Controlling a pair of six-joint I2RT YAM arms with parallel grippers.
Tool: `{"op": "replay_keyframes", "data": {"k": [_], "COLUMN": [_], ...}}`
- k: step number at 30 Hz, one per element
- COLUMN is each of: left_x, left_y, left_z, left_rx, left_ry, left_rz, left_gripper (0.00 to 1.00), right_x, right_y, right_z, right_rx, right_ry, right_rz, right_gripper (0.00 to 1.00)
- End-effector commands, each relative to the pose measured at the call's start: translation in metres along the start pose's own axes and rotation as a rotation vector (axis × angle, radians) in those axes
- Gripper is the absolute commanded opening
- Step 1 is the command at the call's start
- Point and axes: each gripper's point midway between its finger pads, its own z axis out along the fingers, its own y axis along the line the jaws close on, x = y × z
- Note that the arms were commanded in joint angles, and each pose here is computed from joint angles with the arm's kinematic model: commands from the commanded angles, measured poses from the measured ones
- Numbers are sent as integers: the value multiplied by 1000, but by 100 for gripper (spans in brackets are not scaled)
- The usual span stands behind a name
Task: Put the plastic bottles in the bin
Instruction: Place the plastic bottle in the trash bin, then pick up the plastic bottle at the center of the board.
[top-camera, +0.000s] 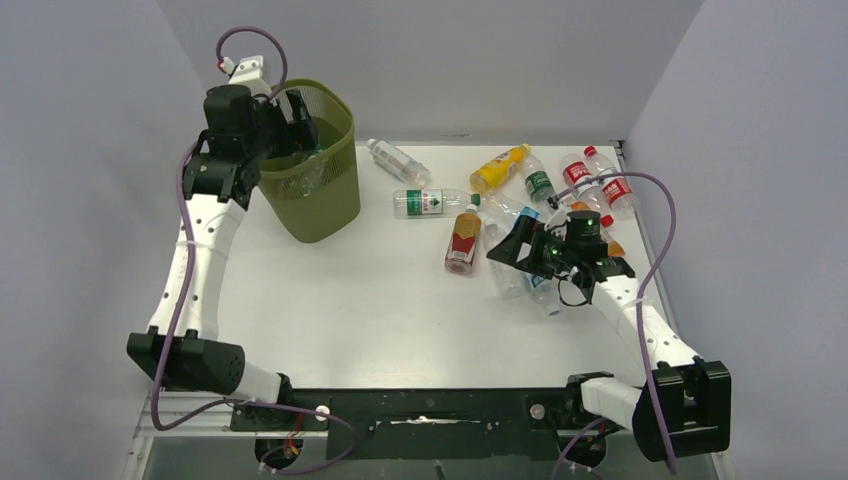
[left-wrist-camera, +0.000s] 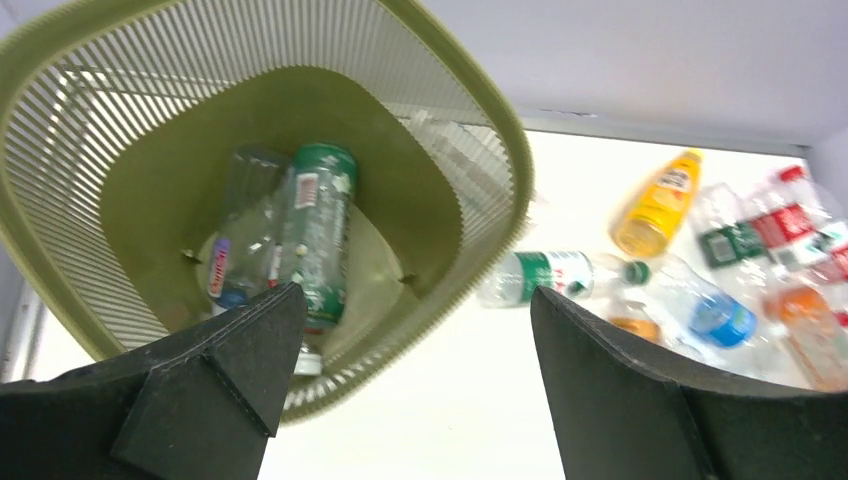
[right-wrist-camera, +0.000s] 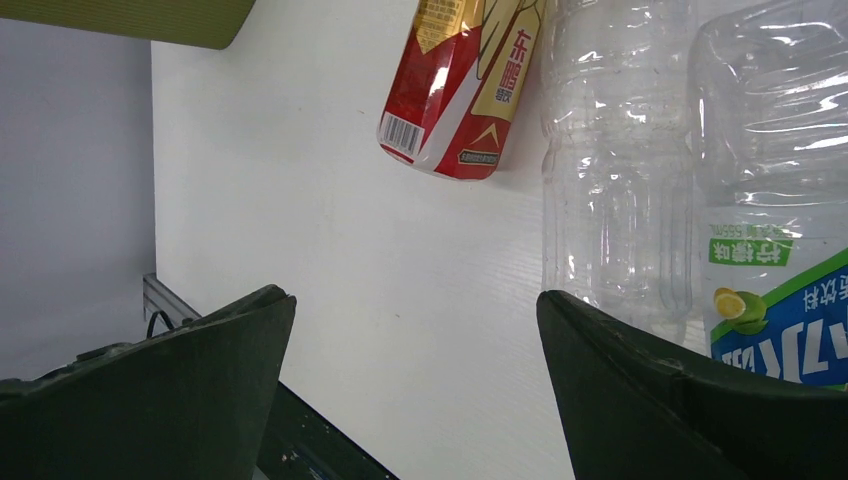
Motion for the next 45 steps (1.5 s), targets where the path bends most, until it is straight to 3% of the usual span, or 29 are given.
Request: {"op": "replay_keyframes", "data": {"k": [1,7,12,16,23,34,40,45], "left_x": [-15,29,99,130,161,214,233,249], "left_y": [-40,-77,-88,-92,-97,-99,-127,-163], "left_z": [-47,-66,-62,-54,-34,-44,-62,-77], "left_rx": [195,338,356,378,371,399,482,504], "left_ry": [-64,42,212,272,369,419,480,534], "left_rz": [-63,-138,-172,-196,-171,-148,-207,-150], "left_gripper": [83,84,84,84,84,85,85,85], "right_x": [-27,-39,-49,-62,-77,-63,-44,-24], "right_y": [27,47,61,63,54,39,42,40], "right_z": [-15,-30,-30,-19,8,12,-4,-22], "right_rx": [-29,-48,-95,-104,-128,-56,65,158], "right_ry": [-68,-96,-103,-88,-98,-130,-92,-72], "right_rz": [-46,-5,47,41,83,127,38,-10], "right_gripper": [98,98,98,98,98,98,98,98]}}
